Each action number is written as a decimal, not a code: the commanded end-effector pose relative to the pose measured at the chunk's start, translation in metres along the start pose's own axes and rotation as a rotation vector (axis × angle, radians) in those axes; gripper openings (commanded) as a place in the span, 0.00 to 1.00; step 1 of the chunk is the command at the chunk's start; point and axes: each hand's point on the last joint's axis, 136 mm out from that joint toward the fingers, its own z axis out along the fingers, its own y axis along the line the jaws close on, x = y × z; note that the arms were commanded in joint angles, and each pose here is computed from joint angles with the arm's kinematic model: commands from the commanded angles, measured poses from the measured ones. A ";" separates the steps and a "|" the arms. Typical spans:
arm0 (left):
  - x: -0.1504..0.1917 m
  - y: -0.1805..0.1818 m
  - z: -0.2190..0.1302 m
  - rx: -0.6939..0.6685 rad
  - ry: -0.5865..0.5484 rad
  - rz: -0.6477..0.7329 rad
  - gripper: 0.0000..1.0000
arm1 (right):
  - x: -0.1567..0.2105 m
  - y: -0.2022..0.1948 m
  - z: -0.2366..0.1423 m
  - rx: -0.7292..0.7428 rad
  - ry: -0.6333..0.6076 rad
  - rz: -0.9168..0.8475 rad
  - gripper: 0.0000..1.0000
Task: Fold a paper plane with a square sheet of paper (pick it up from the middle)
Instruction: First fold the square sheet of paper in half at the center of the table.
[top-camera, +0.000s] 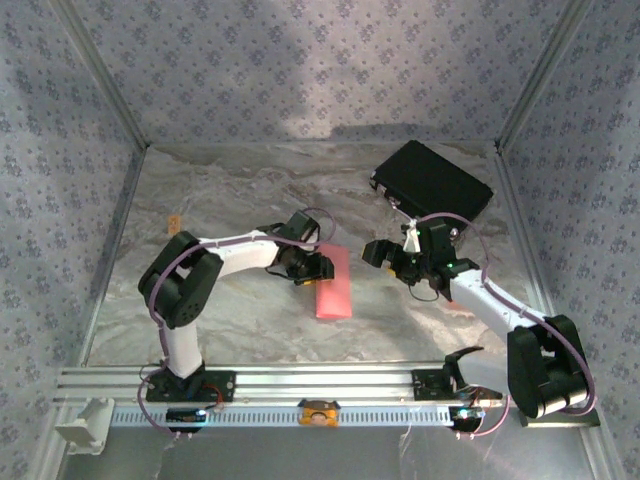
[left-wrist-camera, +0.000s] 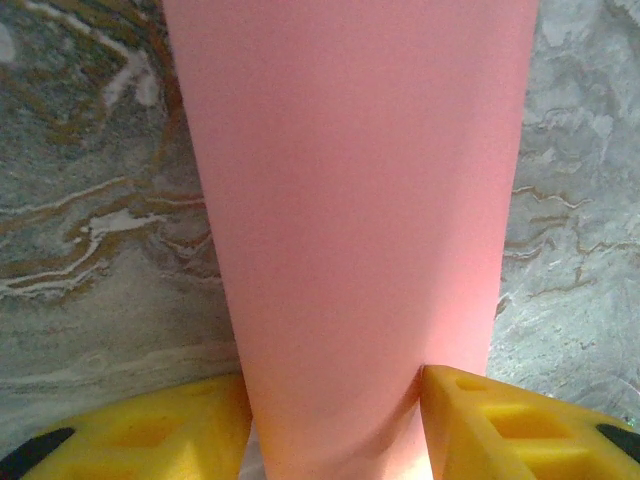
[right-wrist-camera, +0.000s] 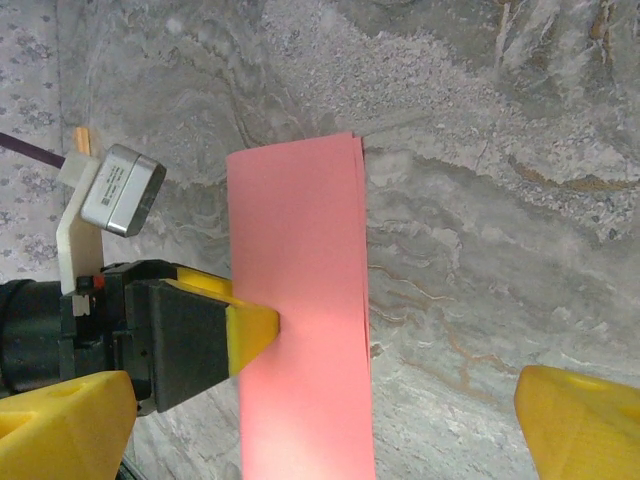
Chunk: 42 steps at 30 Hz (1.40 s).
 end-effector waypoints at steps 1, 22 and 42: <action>0.011 0.022 0.021 -0.077 0.060 0.010 0.49 | -0.008 0.008 -0.003 -0.002 -0.014 -0.023 0.99; 0.013 0.047 0.035 -0.215 0.134 0.035 0.48 | -0.006 0.005 -0.002 0.008 -0.009 -0.018 0.99; 0.014 0.051 0.043 -0.243 0.151 0.051 0.49 | -0.007 0.006 -0.004 0.004 -0.015 -0.024 0.99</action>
